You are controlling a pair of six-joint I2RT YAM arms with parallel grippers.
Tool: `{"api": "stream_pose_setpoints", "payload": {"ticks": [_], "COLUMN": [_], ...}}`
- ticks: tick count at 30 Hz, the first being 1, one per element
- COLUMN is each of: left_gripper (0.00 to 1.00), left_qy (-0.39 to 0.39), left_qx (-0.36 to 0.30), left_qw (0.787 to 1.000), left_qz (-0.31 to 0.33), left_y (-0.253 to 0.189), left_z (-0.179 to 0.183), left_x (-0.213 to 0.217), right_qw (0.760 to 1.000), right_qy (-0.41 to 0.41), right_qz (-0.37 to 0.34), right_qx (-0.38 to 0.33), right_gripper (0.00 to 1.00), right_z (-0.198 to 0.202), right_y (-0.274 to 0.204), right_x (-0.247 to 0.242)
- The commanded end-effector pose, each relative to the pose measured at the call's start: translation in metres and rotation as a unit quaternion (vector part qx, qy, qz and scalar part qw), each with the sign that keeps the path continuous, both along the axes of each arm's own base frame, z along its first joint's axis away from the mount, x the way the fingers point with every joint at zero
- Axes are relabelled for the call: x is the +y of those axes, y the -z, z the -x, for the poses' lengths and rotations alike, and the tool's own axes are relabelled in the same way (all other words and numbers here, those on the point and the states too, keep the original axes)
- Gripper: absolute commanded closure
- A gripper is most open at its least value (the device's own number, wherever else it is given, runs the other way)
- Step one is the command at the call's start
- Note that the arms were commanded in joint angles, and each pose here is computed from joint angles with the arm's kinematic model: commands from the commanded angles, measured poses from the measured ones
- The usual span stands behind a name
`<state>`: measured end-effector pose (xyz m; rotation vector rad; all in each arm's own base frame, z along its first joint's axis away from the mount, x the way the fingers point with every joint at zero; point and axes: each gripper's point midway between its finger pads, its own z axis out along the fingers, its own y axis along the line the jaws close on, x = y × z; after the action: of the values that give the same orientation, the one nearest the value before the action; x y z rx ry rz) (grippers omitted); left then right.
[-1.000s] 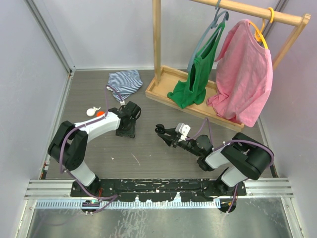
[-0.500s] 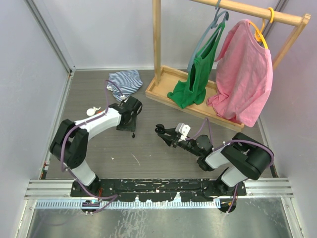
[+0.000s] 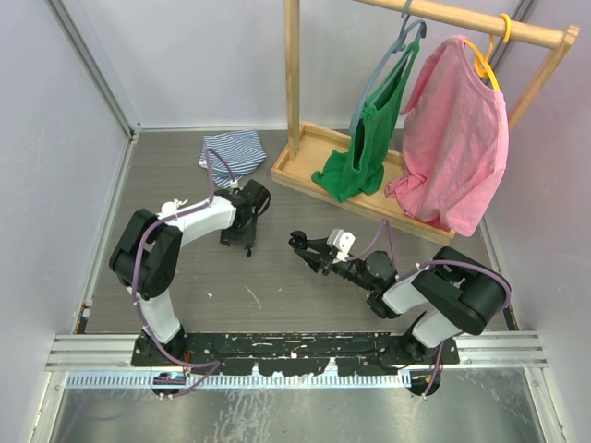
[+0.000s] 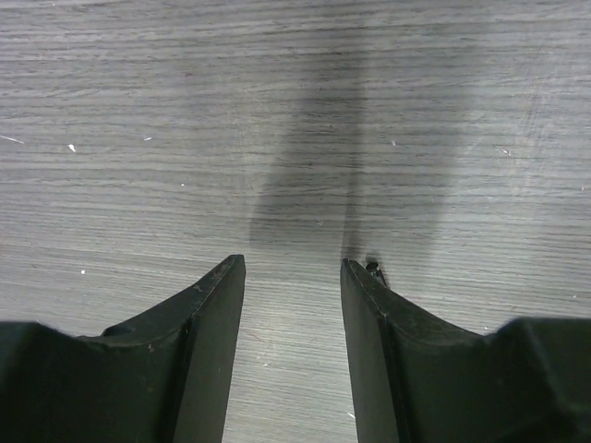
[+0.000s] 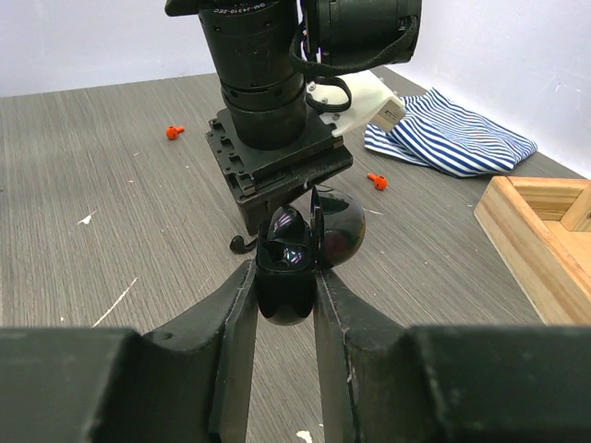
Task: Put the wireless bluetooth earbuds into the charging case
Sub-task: Adjust the earbud at the center of the board.
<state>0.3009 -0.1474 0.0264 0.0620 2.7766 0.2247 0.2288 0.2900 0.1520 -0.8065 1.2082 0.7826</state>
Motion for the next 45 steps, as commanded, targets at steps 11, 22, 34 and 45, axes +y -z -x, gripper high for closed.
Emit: {"api": "stream_pose_setpoints", "payload": {"ticks": [11,22,34,45], "left_gripper": [0.53,0.53,0.51,0.58], "left_qy": [0.037,0.086,0.111,-0.02], "left_qx": [0.006,0.019,0.019,-0.062], "left_qw": [0.998,0.994,0.992,0.987], "left_qz": [0.053,0.066,0.064,0.15], "left_y": [-0.004,-0.002,-0.013,-0.04], "left_z": [-0.004,0.005,0.02,0.014], "left_x": [-0.025,-0.039,-0.04,-0.045], "right_qw": [0.998,0.998,0.998,0.998], "right_qy": [0.007,0.009,0.006,0.006], "right_qz": [-0.04,-0.039,-0.039,-0.039], "right_qx": [-0.047,-0.048,-0.047,-0.046], "right_gripper": [0.99,0.99,0.99,0.99], "right_z": [-0.001,-0.001,0.0,-0.001], "right_y": [-0.031,-0.031,-0.031,-0.03], "right_x": [-0.001,-0.002,-0.001,-0.001]}}
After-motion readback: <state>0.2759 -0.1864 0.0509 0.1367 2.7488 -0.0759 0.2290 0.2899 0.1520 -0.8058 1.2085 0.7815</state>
